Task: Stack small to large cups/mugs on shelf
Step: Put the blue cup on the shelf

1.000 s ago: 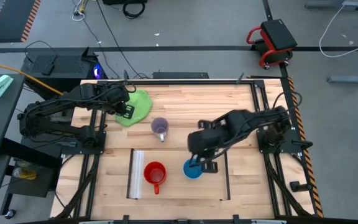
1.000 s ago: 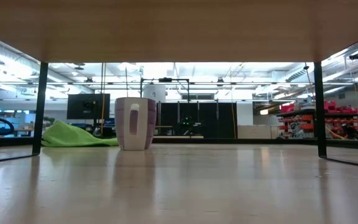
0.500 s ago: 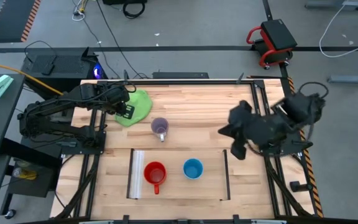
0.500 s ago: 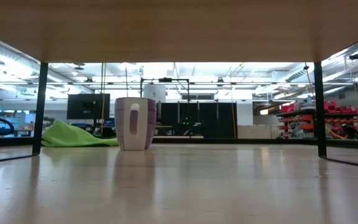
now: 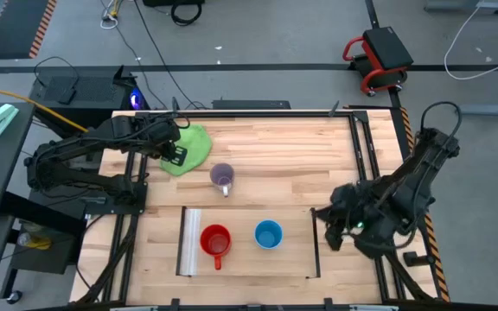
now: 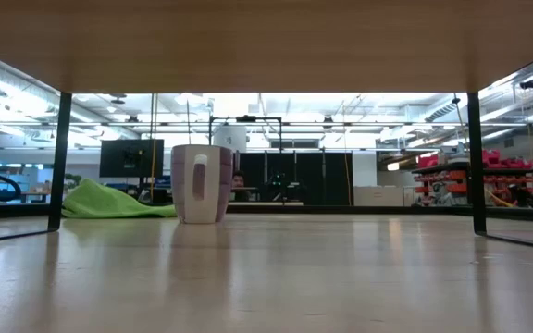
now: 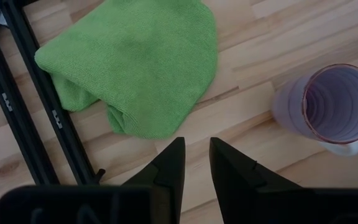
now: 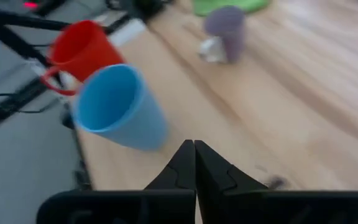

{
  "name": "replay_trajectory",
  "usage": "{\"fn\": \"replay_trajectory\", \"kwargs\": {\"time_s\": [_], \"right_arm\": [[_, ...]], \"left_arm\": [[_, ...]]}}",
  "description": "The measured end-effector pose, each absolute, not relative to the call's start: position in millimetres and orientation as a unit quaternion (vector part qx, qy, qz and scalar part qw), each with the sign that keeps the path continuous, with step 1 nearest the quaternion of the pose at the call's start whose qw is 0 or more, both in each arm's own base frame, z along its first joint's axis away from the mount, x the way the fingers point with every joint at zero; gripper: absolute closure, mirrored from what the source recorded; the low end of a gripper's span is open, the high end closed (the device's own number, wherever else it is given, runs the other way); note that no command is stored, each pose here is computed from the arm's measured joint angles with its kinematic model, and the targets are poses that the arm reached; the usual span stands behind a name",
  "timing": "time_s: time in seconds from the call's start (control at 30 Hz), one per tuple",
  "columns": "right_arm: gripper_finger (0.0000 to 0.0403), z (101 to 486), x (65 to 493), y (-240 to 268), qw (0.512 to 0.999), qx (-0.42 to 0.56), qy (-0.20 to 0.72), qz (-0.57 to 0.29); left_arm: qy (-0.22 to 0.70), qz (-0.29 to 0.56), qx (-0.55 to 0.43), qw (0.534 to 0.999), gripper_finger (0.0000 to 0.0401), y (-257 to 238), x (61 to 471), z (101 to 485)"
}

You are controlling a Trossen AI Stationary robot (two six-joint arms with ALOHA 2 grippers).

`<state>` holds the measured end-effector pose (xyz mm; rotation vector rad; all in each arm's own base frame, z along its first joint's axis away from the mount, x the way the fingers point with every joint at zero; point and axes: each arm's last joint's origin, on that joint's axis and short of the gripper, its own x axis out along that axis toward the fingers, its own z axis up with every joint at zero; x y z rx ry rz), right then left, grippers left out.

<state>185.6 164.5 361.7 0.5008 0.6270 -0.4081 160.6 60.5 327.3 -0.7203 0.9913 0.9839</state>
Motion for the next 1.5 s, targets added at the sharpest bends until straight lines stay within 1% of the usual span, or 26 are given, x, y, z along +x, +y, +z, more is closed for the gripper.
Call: {"fn": "replay_trajectory", "kwargs": {"time_s": [0.07, 0.17, 0.27, 0.37, 0.47, 0.77, 0.97, 1.27, 1.5], "right_arm": [[0.0400, 346.3, 198.8, 170.9, 0.907, 0.241, 0.294, -0.181], [0.0401, 324.7, 211.0, 177.2, 0.907, 0.232, 0.298, -0.184], [0.0401, 313.9, 215.4, 183.1, 0.906, 0.232, 0.304, -0.181], [0.0402, 306.7, 220.8, 189.0, 0.906, 0.227, 0.319, -0.161], [0.0402, 304.4, 225.0, 192.0, 0.909, 0.219, 0.326, -0.141], [0.0402, 306.3, 240.1, 179.0, 0.912, 0.210, 0.322, -0.141], [0.0402, 306.3, 245.7, 173.5, 0.912, 0.203, 0.330, -0.132], [0.0403, 290.4, 261.6, 183.3, 0.910, 0.196, 0.349, -0.111], [0.0403, 290.5, 268.2, 181.6, 0.911, 0.201, 0.345, -0.102]], "left_arm": [[0.446, 0.443, -0.324, 0.707, 0.0318, 60.6, 160.7, 327.3], [0.445, 0.443, -0.325, 0.707, 0.0314, 60.6, 160.8, 327.4], [0.444, 0.442, -0.325, 0.708, 0.0312, 60.7, 161.0, 327.5], [0.442, 0.443, -0.327, 0.709, 0.0315, 60.8, 161.3, 327.6], [0.441, 0.443, -0.327, 0.709, 0.0318, 60.8, 161.4, 327.6], [0.433, 0.441, -0.329, 0.714, 0.0312, 61.4, 163.1, 328.3], [0.433, 0.441, -0.328, 0.714, 0.0319, 61.4, 163.2, 328.3], [0.433, 0.440, -0.327, 0.715, 0.0315, 61.4, 163.2, 328.3], [0.433, 0.440, -0.327, 0.715, 0.0315, 61.4, 163.1, 328.3]]}}
